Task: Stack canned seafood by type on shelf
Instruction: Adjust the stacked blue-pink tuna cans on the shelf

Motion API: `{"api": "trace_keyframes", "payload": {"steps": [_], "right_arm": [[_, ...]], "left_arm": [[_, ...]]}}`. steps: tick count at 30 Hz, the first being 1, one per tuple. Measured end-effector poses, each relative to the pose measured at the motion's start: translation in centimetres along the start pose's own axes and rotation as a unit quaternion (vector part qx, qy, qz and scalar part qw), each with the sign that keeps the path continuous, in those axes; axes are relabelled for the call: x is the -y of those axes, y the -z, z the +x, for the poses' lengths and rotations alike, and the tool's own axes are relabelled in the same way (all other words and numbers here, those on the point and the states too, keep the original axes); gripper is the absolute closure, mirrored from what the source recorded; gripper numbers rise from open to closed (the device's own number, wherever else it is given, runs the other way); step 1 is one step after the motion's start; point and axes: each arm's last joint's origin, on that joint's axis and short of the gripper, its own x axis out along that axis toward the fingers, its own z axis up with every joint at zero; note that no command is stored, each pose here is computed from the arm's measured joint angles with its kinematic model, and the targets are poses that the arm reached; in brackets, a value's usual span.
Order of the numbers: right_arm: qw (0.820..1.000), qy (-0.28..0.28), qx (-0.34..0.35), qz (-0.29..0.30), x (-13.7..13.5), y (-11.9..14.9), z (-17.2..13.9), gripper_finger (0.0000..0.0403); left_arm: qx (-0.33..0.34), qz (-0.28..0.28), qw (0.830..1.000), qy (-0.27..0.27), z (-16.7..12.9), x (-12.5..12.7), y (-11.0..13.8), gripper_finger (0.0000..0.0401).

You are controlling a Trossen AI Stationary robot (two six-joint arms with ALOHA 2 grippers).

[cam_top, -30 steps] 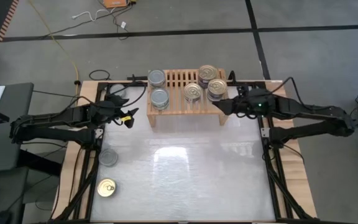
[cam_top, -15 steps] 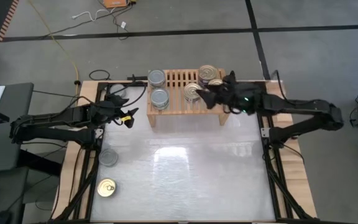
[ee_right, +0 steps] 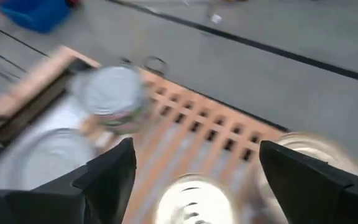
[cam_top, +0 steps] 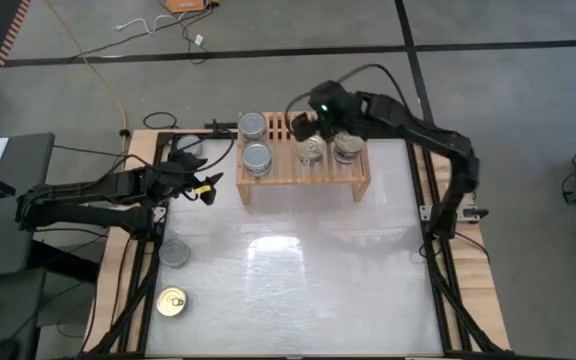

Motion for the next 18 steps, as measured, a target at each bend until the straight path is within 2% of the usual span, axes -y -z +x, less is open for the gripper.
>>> {"api": "trace_keyframes", "payload": {"steps": [3, 8, 12, 18], "right_arm": [[0.998, 0.043, -0.029, -0.027, 0.4, -0.7, 1.4, 0.0042], [0.987, 0.118, -0.09, -0.067, 1.1, -0.2, 3.5, 0.0043], [0.979, 0.141, -0.121, -0.083, 1.5, 0.4, 4.4, 0.0043], [0.97, 0.181, -0.13, -0.097, 2.1, 0.6, 5.0, 0.0043]], "left_arm": [[0.0, -0.007, 1.0, 0.0, 0.0, 0.0, 0.0, 0.0104], [-0.008, -0.005, 1.0, -0.003, 0.0, -0.1, 0.2, 0.0104], [-0.017, 0.0, 1.0, -0.006, 0.0, -0.1, 0.4, 0.0104], [-0.02, -0.005, 1.0, -0.008, 0.0, -0.2, 0.5, 0.0104]]}}
